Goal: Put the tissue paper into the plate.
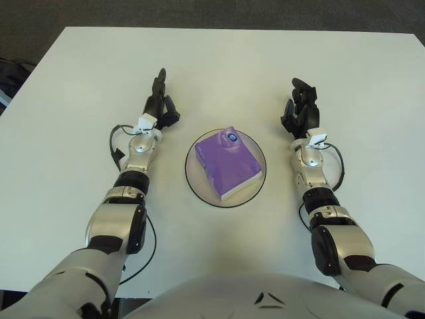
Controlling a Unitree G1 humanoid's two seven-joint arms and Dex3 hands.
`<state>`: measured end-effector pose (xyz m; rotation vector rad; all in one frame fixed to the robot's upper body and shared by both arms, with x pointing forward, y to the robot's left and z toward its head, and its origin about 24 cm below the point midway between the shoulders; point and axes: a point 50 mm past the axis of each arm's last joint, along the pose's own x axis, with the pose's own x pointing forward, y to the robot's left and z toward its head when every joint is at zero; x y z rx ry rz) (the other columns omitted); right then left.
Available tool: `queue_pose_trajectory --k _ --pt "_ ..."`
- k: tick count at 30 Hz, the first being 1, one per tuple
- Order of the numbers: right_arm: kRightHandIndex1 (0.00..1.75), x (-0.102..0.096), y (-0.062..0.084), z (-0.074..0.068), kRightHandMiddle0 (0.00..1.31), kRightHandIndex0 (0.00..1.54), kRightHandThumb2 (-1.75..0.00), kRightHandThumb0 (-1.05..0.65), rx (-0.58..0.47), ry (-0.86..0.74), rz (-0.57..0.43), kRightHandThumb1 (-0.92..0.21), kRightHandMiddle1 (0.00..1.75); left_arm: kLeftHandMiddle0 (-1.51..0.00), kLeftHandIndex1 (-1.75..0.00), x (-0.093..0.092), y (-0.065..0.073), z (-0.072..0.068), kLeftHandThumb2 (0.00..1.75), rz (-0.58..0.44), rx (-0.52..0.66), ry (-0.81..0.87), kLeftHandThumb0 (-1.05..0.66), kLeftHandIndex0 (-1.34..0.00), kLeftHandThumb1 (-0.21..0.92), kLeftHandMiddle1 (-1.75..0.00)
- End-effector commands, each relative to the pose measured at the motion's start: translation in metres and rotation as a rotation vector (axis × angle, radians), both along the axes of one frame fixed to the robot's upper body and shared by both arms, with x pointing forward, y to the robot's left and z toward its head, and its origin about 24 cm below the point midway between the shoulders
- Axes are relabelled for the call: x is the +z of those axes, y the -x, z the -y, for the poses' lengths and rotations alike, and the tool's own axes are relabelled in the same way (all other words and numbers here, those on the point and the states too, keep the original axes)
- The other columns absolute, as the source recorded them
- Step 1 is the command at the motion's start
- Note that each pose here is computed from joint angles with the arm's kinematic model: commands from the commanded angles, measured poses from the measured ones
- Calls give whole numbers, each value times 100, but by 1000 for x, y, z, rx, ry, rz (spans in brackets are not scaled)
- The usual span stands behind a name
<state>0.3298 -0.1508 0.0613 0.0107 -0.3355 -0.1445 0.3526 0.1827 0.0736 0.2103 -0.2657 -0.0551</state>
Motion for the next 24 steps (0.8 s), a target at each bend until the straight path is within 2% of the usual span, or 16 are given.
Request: queue_pose_trajectory --k 1,9,16,24 --pt "33 -84 54 7 0 24 -79 -54 -32 12 -310 -92 73 0 -17 -37 16 -11 118 -169 60 30 -98 0 92 0" --pt "33 -84 55 6 0 23 -79 -55 -31 10 -311 -92 73 0 -15 -42 22 -11 109 -176 61 33 -90 0 92 0" --pt "33 -85 56 6 0 23 -79 -54 -29 8 -311 -92 72 0 -10 -46 36 -11 103 -154 61 -11 -85 0 92 0" --pt "33 -86 58 7 0 23 -79 -54 -27 5 -306 -92 72 -3 -21 -47 54 -2 96 -134 94 -64 -82 0 92 -1"
